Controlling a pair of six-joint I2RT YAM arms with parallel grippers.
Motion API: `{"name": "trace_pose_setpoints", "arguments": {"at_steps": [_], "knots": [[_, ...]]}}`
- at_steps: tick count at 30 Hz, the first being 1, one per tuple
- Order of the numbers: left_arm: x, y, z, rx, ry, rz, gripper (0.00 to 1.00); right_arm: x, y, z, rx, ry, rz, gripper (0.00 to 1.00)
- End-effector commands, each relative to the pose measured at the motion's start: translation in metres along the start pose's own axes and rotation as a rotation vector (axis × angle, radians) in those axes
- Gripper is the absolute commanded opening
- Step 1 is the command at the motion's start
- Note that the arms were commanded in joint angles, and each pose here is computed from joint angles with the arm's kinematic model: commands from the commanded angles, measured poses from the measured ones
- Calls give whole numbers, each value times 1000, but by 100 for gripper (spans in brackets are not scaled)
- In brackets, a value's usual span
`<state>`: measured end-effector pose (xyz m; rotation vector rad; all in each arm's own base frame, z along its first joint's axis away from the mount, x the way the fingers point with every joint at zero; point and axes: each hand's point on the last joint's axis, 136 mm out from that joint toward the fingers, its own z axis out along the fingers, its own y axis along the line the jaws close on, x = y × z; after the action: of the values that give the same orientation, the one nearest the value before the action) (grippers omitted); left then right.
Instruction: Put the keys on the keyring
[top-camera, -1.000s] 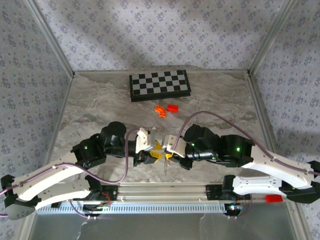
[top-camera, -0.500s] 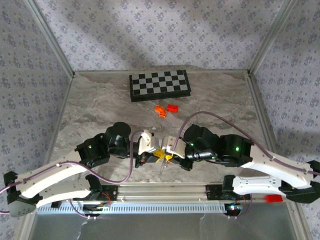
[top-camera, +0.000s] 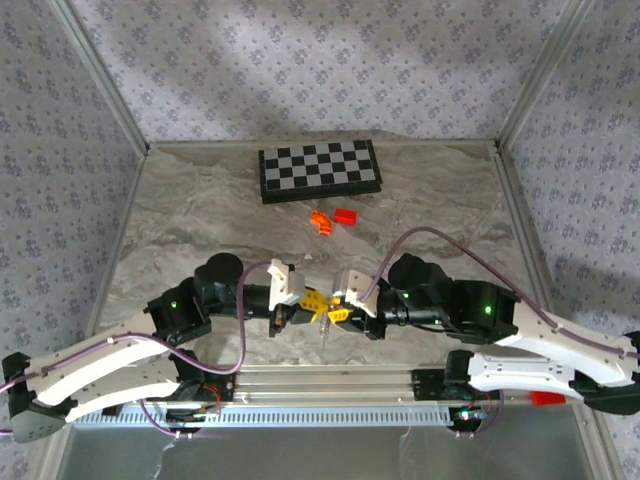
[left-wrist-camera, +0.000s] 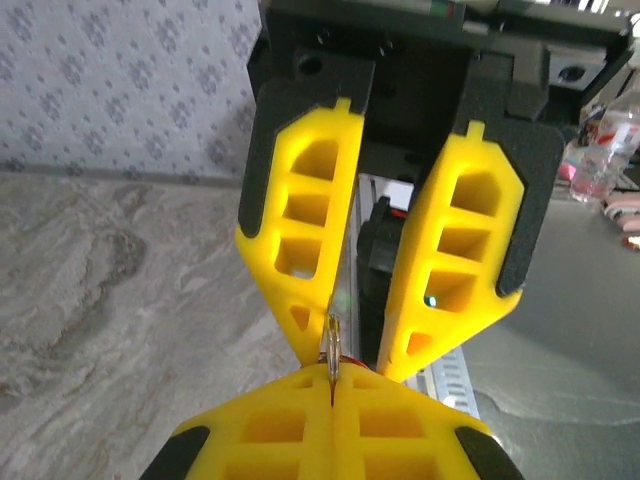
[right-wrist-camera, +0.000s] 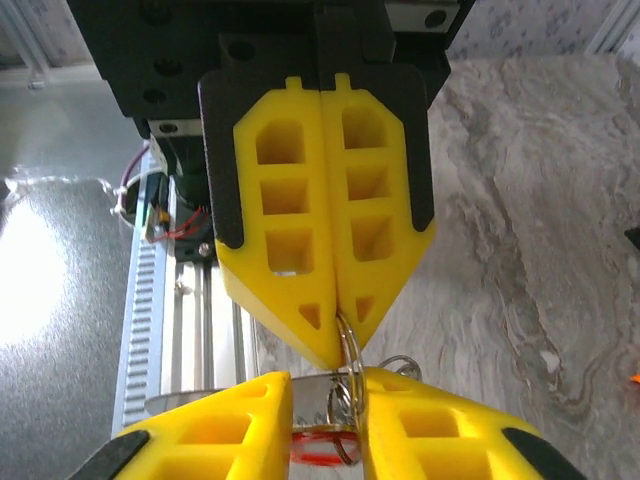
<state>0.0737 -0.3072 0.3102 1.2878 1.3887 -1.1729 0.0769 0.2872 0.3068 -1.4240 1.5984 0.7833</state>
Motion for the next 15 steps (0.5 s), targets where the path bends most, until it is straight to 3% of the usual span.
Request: {"name": "trace_pose_setpoints", "arguments": {"at_steps": [1, 10, 15], "knots": [[-35, -7, -9, 15, -151, 38, 0, -21, 1, -1, -11, -117, 16, 27], [-49, -23, -19, 86, -256, 64, 0, -41, 6, -18, -26, -288, -11, 25], [-50, -26, -19, 109, -266, 60, 0, -41, 6, -19, -25, -297, -12, 16]]}}
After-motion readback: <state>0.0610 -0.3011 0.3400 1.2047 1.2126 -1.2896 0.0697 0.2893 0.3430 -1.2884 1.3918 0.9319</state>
